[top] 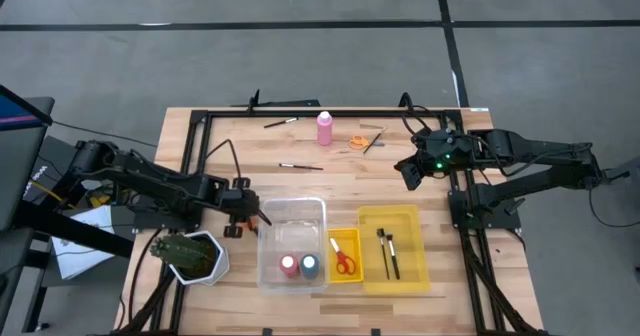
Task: Pick & Place Paint Supplies
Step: Put the orange scissors into the left yellow bin
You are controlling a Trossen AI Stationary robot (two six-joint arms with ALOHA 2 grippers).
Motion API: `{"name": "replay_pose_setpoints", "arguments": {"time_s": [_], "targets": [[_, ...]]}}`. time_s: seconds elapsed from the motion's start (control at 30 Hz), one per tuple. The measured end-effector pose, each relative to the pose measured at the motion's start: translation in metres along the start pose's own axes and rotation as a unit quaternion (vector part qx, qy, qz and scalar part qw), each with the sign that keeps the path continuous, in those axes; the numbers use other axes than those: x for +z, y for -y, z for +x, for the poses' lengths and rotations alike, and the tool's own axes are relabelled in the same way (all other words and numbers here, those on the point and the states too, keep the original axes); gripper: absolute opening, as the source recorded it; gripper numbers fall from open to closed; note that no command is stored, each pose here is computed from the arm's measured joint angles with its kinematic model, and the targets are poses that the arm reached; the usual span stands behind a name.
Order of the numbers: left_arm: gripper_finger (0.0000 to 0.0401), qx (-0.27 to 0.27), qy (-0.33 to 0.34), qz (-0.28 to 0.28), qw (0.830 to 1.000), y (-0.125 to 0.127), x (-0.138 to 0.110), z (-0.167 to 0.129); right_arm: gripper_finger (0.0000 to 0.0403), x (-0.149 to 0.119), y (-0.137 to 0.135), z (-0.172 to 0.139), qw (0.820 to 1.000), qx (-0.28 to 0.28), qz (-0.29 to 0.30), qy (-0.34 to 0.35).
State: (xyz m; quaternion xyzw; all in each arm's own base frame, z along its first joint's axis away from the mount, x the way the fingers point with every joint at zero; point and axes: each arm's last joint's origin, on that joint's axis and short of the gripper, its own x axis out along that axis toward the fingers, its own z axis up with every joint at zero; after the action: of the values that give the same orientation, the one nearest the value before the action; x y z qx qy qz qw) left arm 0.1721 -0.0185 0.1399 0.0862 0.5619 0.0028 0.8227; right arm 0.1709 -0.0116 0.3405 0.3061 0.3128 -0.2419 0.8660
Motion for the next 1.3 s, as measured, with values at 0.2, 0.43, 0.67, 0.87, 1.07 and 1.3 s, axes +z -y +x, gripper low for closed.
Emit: {"name": "replay_pose_setpoints", "arguments": {"time_s": [0.2,0.43,0.67,0.87,1.07,1.3], "targets": [[0.0063,0.000,0.000,0.001,1.000,0.000,0.000,0.000,0.0079,0.000,0.000,0.000,1.000,0.000,0.000,0.000],[0.0063,0.000,-0.006,0.002,1.000,0.000,0.001,0.003,0.0079,0.000,0.000,0.000,1.000,0.000,0.000,0.000],[0.0063,0.002,-0.019,-0.044,0.999,-0.003,0.004,0.008,0.0079,0.000,0.000,0.000,1.000,-0.002,-0.001,-0.002],[0.0063,0.006,-0.026,-0.088,0.996,-0.007,0.002,0.009,0.0079,-0.001,0.001,0.000,1.000,-0.003,-0.001,-0.003],[0.0063,0.017,-0.039,-0.162,0.986,-0.012,-0.001,0.010,0.0079,0.000,0.001,0.000,1.000,-0.002,-0.001,-0.003],[0.0063,0.022,-0.044,-0.219,0.975,-0.012,-0.002,0.010,0.0079,0.000,0.001,0.000,1.000,-0.002,-0.002,-0.003]]}}
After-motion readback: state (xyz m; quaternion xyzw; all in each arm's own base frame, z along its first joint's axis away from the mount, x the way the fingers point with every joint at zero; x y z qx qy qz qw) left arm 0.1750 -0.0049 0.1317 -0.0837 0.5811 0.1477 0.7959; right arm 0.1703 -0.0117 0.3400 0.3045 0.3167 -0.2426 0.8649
